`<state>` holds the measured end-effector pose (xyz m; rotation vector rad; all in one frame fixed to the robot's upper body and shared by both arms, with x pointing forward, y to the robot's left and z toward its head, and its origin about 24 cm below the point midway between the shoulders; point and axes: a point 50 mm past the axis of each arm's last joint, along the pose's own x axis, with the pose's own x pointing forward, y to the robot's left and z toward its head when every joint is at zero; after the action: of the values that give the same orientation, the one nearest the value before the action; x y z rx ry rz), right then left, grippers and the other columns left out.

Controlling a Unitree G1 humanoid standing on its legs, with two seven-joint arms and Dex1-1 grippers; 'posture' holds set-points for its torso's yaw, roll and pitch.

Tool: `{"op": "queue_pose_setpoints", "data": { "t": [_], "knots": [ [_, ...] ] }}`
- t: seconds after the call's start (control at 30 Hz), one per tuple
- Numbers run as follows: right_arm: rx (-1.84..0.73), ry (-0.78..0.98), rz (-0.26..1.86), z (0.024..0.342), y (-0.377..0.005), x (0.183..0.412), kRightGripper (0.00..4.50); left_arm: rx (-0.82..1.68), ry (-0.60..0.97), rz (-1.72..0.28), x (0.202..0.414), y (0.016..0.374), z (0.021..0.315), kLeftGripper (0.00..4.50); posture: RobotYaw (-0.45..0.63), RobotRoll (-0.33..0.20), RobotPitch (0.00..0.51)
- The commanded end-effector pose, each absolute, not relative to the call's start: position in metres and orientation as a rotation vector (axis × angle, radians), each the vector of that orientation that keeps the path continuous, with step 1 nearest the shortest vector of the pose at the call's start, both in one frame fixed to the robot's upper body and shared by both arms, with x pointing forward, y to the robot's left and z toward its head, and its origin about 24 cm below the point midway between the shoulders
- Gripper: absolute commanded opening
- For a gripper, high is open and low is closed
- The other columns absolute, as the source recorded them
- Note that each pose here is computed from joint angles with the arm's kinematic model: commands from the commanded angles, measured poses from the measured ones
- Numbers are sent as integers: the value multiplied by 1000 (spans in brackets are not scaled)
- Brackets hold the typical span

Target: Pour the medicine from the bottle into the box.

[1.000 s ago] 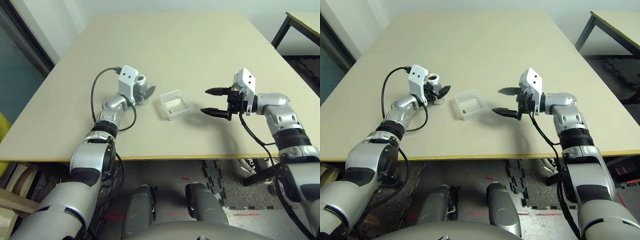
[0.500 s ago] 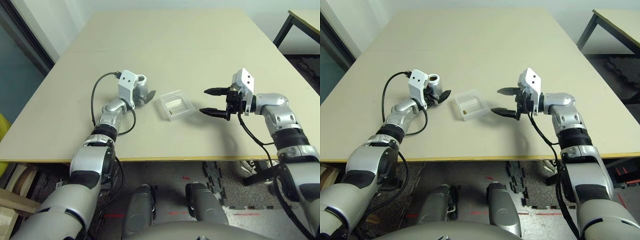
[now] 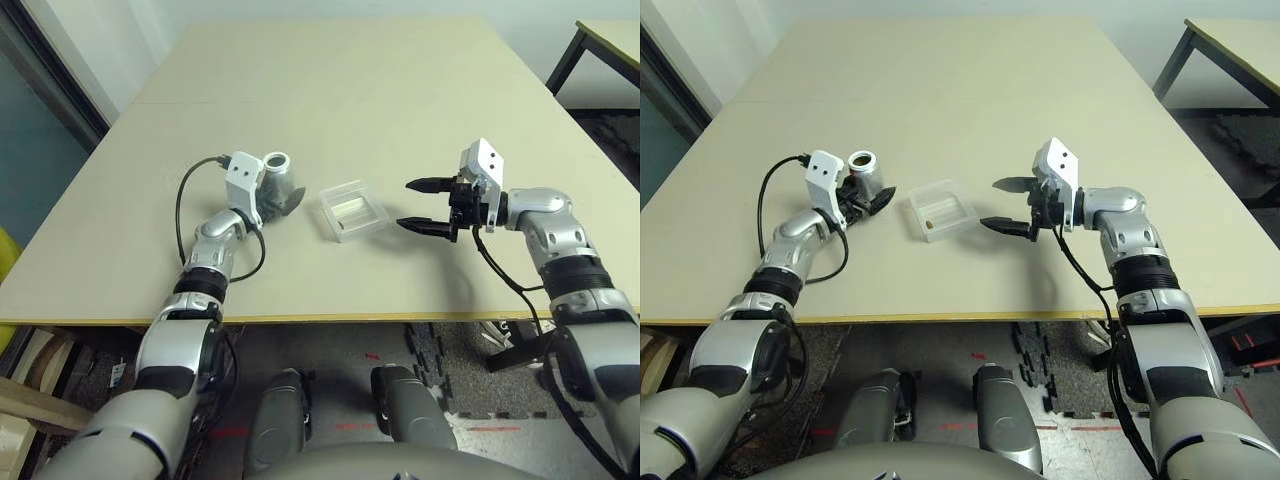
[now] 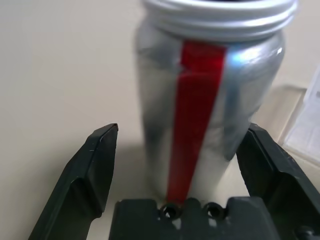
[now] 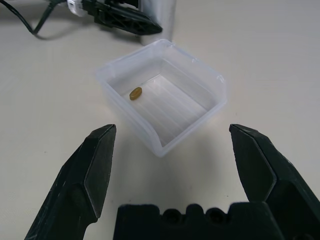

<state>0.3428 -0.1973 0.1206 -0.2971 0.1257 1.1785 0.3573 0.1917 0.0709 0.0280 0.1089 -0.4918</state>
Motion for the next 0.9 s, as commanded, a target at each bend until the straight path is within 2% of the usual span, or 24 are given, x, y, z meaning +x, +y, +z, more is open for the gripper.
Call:
{"op": "queue_pose_setpoints", "data": {
  "t": [0.03,0.2,0.6,0.73,0.9],
  "knots": [
    [-315,118,1187,123,-196,344,4500,0,98,-505,347,192,74,4481,-163,0,73],
    [-313,117,1186,122,-196,344,4500,-23,91,-532,329,194,78,4481,-158,0,67],
    [-260,102,1111,123,-204,344,4500,-42,77,-561,302,216,106,4481,-144,0,81],
    [-200,72,1017,127,-214,345,4500,-64,32,-496,297,234,119,4481,-132,0,90],
    [-93,15,839,132,-236,343,4500,-68,-8,-341,301,266,129,4481,-125,0,98]
  ]
}}
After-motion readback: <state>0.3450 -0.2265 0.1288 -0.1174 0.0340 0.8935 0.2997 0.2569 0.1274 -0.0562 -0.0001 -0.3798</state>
